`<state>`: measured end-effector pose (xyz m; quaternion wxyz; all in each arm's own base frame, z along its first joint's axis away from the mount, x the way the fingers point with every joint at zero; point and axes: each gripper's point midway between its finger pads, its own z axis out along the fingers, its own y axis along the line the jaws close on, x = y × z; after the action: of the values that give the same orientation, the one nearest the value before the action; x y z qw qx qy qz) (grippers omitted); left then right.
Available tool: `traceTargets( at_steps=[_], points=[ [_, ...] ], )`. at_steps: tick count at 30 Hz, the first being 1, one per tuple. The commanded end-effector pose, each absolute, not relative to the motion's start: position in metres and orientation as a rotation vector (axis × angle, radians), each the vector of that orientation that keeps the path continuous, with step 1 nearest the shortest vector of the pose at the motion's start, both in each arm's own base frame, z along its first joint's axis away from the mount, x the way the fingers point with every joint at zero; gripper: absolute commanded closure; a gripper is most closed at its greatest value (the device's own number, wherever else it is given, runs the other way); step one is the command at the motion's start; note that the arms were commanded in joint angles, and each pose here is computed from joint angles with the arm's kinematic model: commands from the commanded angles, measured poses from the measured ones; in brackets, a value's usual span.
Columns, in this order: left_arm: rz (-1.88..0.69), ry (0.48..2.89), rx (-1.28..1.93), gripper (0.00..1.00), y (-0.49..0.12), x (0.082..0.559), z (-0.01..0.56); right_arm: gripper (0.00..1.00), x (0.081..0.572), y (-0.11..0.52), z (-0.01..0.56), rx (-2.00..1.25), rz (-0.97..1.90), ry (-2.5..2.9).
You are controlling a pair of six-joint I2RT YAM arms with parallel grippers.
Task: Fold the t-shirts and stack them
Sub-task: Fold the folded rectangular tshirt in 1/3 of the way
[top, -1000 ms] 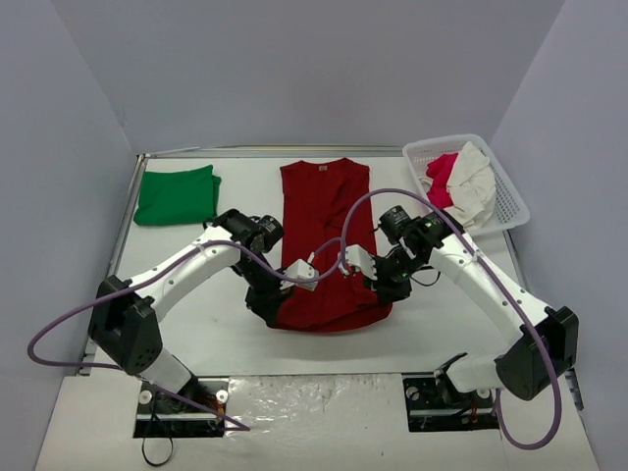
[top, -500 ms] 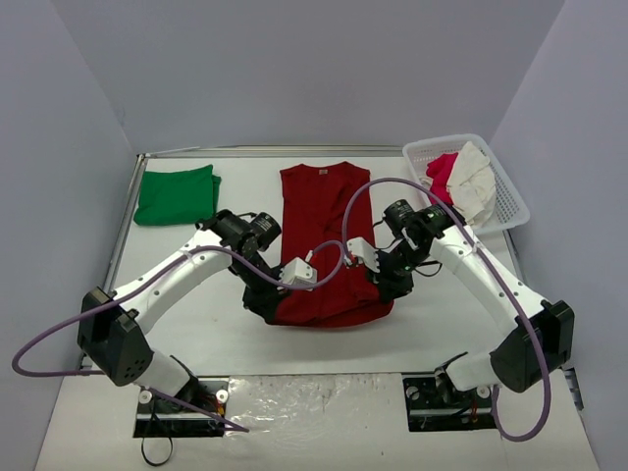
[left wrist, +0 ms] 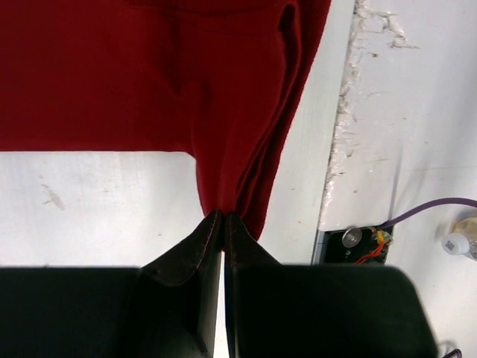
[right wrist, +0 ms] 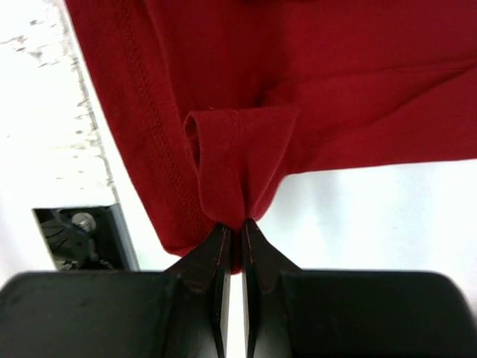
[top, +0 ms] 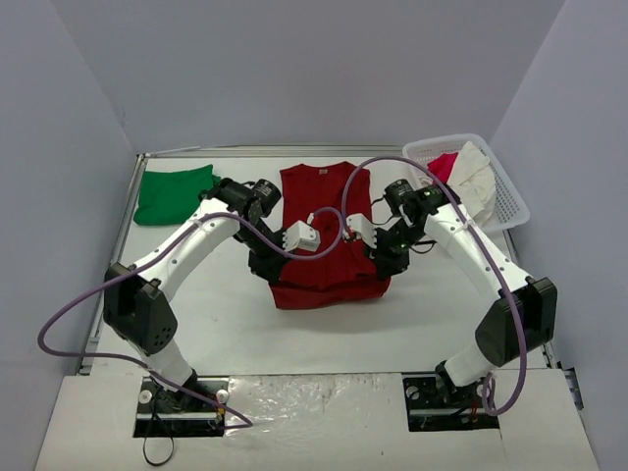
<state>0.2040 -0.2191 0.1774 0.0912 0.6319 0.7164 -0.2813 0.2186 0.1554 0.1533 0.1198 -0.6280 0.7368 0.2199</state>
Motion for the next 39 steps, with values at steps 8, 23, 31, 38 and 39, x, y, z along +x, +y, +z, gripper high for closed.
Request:
traceTargets(
  at_steps=[8,23,31,38,39],
  points=[
    [-0.712,2.128,1.813,0.98,-0.219,0.264,0.196,1.0,0.286,0.152,0.161,-1.789,0.494,2.13],
    [-0.596,2.129,1.779,0.98,-0.224,0.342,0.19,1.0,0.358,0.151,0.141,-1.736,0.473,2.154],
    [-0.584,2.125,1.799,0.97,-0.234,0.374,0.173,1.0,0.394,0.144,0.126,-1.701,0.479,2.164],
    [-0.589,2.159,1.8,0.98,-0.231,0.388,0.146,1.0,0.413,0.146,0.102,-1.681,0.533,2.17],
    [-0.584,2.16,1.799,0.98,-0.231,0.39,0.144,1.0,0.415,0.146,0.1,-1.677,0.539,2.174]
  ],
)
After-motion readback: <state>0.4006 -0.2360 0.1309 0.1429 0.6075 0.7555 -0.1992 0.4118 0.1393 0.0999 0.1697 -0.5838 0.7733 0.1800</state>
